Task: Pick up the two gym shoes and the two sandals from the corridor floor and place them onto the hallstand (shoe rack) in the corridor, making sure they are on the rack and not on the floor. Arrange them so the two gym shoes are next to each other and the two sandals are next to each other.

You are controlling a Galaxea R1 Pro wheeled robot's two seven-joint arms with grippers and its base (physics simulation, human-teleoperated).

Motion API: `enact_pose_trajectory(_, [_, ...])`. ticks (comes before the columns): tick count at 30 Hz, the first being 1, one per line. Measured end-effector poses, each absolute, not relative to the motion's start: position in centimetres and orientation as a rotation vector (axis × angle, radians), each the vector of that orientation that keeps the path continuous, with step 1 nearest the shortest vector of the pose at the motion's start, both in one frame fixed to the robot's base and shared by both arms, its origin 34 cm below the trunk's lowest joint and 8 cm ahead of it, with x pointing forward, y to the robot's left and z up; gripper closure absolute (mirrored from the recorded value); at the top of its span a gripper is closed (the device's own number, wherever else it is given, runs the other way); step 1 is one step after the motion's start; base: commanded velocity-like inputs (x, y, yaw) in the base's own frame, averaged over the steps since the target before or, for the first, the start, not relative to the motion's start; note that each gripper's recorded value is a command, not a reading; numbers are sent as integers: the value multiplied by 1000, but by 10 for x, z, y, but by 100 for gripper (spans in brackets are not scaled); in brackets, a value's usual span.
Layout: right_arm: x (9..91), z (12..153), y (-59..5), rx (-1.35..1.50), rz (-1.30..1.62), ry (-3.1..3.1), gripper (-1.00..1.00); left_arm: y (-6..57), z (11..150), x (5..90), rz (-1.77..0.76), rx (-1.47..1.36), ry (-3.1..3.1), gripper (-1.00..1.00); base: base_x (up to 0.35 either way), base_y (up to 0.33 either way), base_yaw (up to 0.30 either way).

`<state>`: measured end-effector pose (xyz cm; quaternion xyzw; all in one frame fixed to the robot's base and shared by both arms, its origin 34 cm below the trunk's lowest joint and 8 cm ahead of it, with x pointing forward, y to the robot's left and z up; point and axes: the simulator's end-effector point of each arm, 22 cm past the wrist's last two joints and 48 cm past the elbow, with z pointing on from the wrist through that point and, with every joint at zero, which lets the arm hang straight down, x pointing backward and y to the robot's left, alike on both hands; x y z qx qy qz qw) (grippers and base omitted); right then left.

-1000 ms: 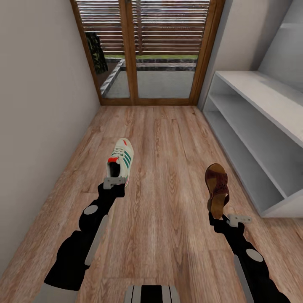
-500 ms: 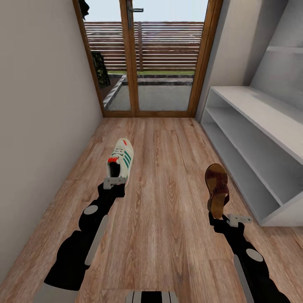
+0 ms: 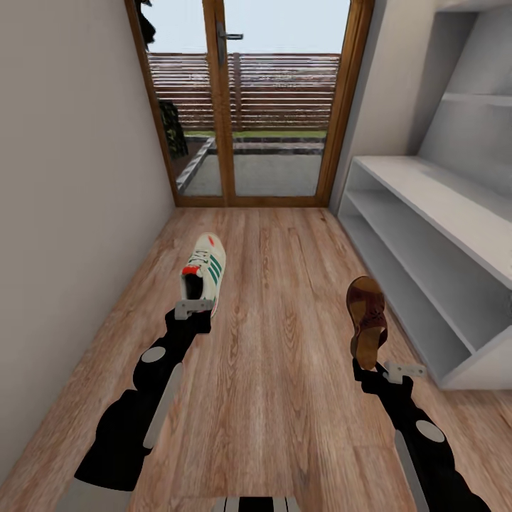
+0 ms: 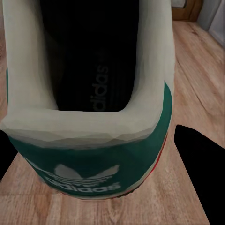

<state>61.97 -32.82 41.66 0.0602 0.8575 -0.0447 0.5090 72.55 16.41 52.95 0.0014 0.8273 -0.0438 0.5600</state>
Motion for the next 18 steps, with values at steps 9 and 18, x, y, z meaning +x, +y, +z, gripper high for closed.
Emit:
enact_pose_trajectory(9, [623, 445, -328, 146, -103, 2015, 100, 164, 563, 723, -102, 6, 1899, 100, 0, 0, 0])
enact_pose_trajectory(18, [626, 474, -328, 148, -98, 1963, 100, 164, 594, 719, -100, 9, 1855, 100, 0, 0, 0])
